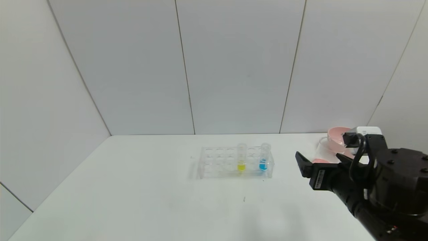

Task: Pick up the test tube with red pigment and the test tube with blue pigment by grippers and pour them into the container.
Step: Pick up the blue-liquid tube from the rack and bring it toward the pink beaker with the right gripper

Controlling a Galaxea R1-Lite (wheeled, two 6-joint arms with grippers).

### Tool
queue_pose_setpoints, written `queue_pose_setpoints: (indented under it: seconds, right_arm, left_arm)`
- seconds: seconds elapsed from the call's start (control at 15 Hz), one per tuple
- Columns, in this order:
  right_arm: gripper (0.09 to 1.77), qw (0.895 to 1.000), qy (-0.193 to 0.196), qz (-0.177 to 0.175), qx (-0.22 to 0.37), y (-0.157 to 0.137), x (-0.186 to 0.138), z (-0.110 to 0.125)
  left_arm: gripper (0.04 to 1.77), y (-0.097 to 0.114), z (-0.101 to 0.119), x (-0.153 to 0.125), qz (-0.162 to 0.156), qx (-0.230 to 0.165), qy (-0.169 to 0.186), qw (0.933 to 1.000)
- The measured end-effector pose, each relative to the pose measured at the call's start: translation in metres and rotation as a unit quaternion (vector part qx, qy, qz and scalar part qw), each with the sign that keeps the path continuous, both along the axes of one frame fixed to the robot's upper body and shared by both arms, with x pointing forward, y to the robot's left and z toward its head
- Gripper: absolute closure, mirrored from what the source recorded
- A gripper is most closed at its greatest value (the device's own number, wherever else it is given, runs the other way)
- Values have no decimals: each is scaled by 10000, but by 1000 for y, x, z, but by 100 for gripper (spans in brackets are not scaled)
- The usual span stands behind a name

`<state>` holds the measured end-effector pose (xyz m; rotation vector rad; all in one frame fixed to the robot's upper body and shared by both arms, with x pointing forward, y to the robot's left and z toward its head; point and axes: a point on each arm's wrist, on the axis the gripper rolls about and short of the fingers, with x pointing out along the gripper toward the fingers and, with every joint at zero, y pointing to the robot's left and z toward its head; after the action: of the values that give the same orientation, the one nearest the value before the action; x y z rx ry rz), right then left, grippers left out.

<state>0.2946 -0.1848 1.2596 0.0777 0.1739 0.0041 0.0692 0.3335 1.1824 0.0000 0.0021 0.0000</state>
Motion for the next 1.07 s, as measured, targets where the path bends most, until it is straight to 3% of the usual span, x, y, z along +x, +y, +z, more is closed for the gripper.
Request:
queue_pose_setpoints:
  seconds: [0.33,0.67,0.93,1.07]
  right_arm:
    - [16,9994,-19,301,163,34,-7,-19]
    - [16,9995,-22,297,88,50,4,-42]
    - [16,9975,140,688,22,59,19,-54]
    - [16,9976,99,682,-60,63,33,-56]
  left_arm:
    - [5,0,0,0,0,0,0,10000]
    - [5,0,0,0,0,0,0,10000]
    - [5,0,0,0,0,0,2,10000]
    - [5,0,0,0,0,0,2,10000]
